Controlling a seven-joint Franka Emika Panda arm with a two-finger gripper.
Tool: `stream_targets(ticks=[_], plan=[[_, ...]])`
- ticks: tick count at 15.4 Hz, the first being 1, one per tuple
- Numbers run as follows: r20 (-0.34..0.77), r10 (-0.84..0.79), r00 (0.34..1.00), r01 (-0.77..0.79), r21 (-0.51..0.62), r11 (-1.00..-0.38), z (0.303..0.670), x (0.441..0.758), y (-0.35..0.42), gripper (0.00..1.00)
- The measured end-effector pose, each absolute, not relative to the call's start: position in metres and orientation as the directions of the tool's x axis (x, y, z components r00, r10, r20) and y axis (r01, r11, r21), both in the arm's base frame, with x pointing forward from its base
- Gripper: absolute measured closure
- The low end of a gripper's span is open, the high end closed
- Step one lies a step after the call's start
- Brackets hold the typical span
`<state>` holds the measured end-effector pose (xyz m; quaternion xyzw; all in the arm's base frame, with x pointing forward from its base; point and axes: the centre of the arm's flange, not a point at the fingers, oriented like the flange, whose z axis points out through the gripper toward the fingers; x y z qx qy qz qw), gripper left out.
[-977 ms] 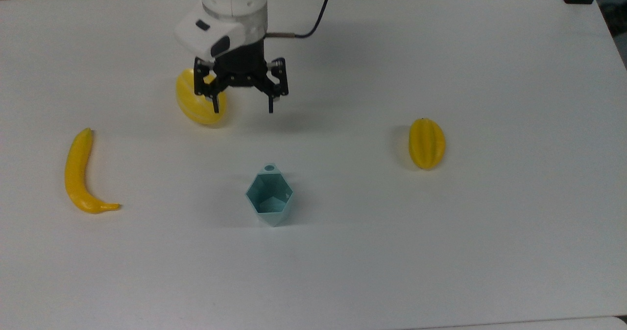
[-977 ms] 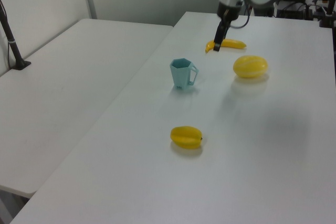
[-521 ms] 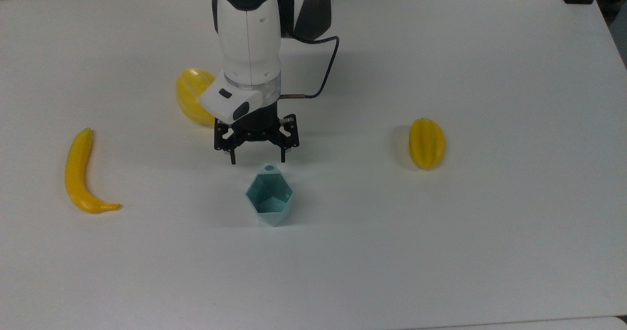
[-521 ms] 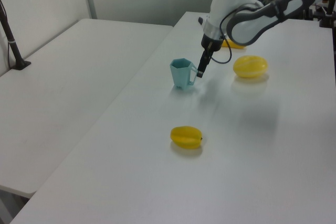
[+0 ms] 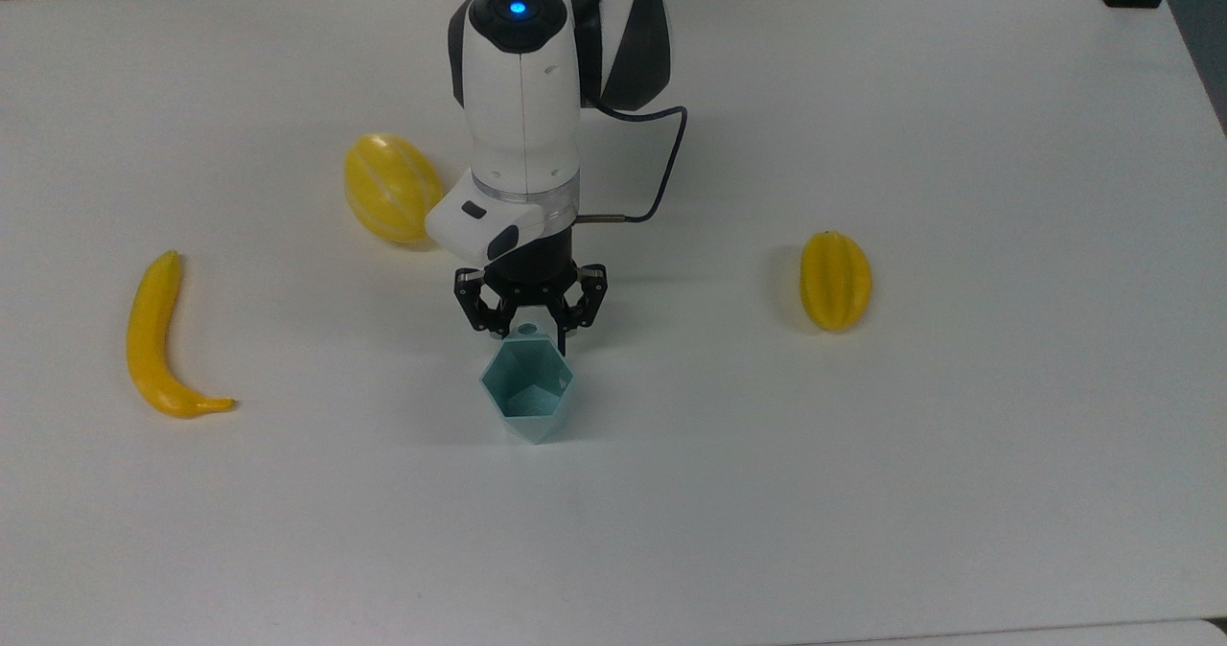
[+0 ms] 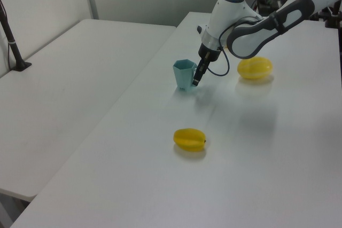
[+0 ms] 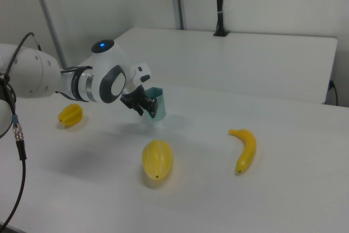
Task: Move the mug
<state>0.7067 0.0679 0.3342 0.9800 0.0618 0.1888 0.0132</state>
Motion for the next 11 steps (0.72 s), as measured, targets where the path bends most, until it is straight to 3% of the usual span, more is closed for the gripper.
stream_targets(ticks=[3, 7, 11], plan=[[0.38, 0.124, 0.917, 0.114, 0.048, -0.992, 0.338, 0.708, 0.068, 0.77], [0.39, 0.125, 0.912, 0.115, 0.049, -0.992, 0.343, 0.71, 0.069, 0.77], [0.413, 0.126, 0.902, 0.116, 0.05, -0.992, 0.376, 0.692, 0.069, 0.77]])
